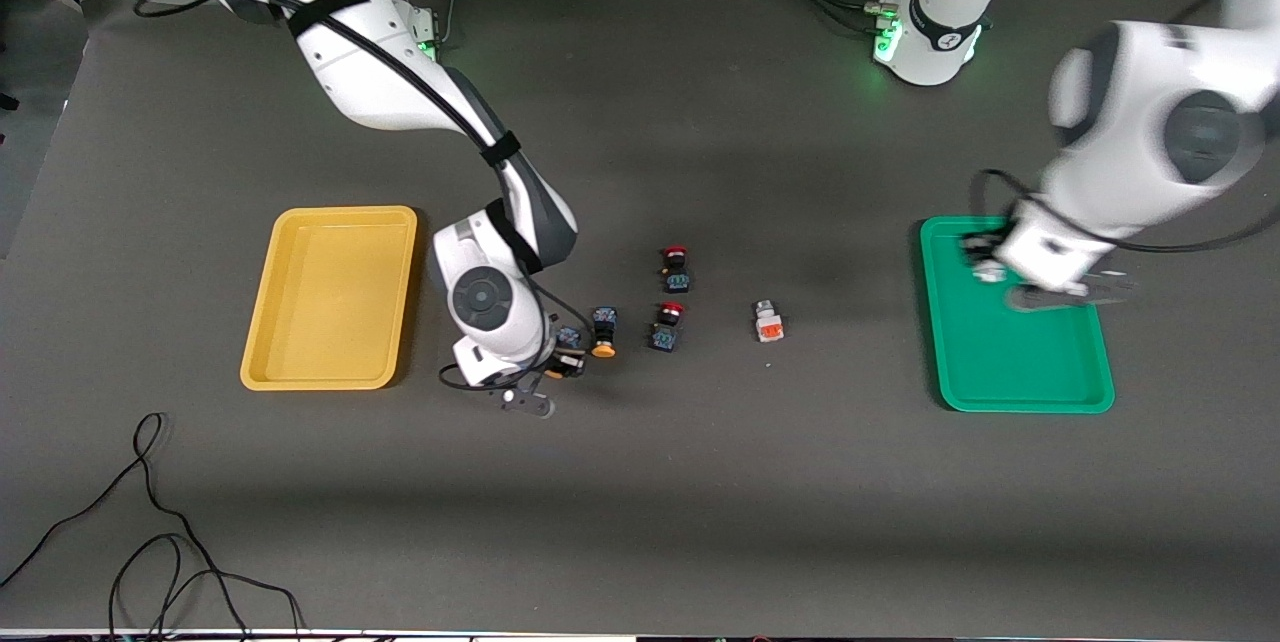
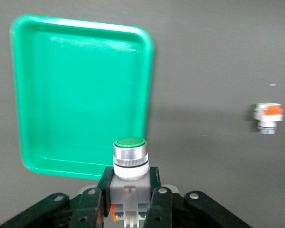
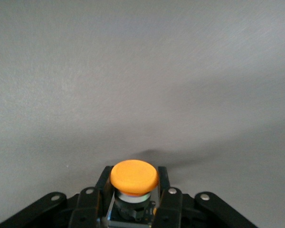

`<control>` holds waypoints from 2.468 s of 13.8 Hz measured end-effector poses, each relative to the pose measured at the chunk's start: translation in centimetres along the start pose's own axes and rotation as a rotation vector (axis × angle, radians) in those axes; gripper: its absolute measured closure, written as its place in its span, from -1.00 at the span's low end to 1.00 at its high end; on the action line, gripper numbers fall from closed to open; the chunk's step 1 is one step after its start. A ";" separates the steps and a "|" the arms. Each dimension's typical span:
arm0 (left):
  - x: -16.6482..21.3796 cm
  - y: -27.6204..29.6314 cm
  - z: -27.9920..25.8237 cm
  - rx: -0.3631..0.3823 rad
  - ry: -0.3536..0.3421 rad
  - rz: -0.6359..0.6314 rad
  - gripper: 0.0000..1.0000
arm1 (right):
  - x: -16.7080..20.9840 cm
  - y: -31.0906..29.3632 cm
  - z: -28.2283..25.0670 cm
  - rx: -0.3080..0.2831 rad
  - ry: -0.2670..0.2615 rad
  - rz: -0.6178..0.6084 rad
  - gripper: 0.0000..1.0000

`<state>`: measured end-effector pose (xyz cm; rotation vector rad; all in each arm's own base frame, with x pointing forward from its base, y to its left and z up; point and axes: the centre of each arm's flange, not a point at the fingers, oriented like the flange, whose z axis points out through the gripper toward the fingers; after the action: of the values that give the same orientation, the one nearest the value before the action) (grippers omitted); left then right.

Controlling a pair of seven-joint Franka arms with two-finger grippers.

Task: Place green and yellow buttons in trays
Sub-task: 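Carry the yellow button to the yellow tray while the left gripper carries green, then open both grippers to release the buttons into the trays, then reach the right gripper to another yellow button while the left gripper reaches green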

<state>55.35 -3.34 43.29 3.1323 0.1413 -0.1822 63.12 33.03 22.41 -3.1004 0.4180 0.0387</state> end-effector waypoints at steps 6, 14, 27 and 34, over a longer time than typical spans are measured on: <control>1.5 -6.8 4.6 -0.013 0.030 0.041 0.33 | 4.3 13.0 -9.1 -0.023 -0.109 -0.197 0.17; 2.6 -5.0 24.3 -0.018 0.097 0.071 0.33 | 4.6 30.5 -3.2 -0.054 -0.130 -0.396 0.17; 6.9 -5.3 -0.6 -0.015 -0.035 0.071 -1.00 | 1.7 32.3 0.7 -0.018 -0.114 -0.341 -1.00; 5.1 9.7 -0.7 0.007 -0.042 0.035 -1.00 | 0.2 20.2 -6.5 0.113 -0.080 -0.247 -1.00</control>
<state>61.35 -12.56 43.38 3.1325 0.0854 -0.2484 58.07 13.42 28.68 -3.0007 0.0317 0.1309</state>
